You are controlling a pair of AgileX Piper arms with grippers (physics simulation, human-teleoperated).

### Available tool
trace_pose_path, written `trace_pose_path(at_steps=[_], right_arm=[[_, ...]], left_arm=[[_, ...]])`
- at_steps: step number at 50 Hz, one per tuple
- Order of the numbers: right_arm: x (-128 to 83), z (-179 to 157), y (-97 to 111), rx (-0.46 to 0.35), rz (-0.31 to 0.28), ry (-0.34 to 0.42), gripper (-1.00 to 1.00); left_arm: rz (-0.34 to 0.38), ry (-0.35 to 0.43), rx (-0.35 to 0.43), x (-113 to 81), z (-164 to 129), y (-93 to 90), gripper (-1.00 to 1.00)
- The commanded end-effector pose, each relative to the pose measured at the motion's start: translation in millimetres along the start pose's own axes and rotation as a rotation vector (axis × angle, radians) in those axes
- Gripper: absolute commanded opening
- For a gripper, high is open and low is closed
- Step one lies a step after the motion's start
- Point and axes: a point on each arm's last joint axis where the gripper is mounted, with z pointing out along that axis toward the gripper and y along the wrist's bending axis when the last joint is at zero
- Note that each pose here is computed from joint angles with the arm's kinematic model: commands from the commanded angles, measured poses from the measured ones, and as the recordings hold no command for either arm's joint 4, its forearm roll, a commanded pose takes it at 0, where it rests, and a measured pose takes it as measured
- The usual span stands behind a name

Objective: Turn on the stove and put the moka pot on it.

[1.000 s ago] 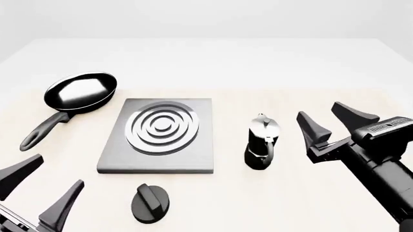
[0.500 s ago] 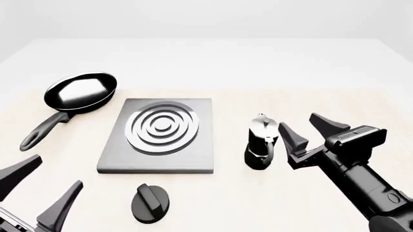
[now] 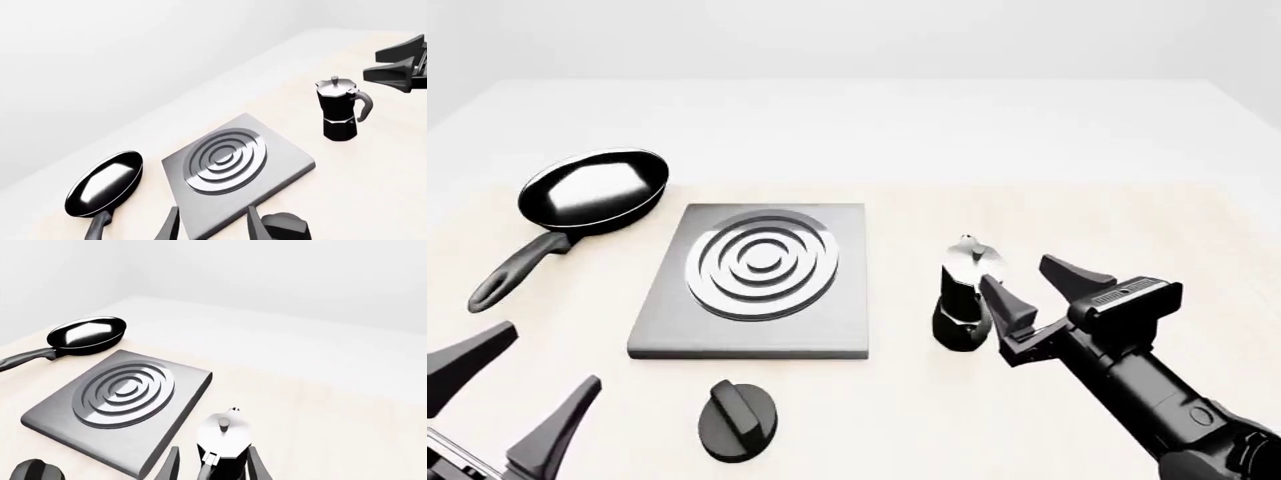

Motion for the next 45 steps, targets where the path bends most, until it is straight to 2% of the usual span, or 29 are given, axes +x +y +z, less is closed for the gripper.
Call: trace_pose_path(at_steps=[1, 10, 16, 45], right_arm=[[6, 2, 2, -0.012, 0.014, 0.012, 1.00], [11, 2, 0, -0.002, 0.018, 0.015, 1.00], [24, 9, 0, 0.001, 0.032, 0.033, 1.00], [39, 23, -1, 0.005, 0.055, 0.060, 1.00]], left_arm=[[0.004, 0.003, 0.004, 1.6, 1, -0.8, 1.00], [0.005, 0.006, 0.007, 1.8, 1, -0.9, 1.00], [0.005, 0.007, 0.009, 3.0, 2, -1.5, 1.00], [0.005, 0.005, 0.013, 2.5, 2, -1.5, 1.00]])
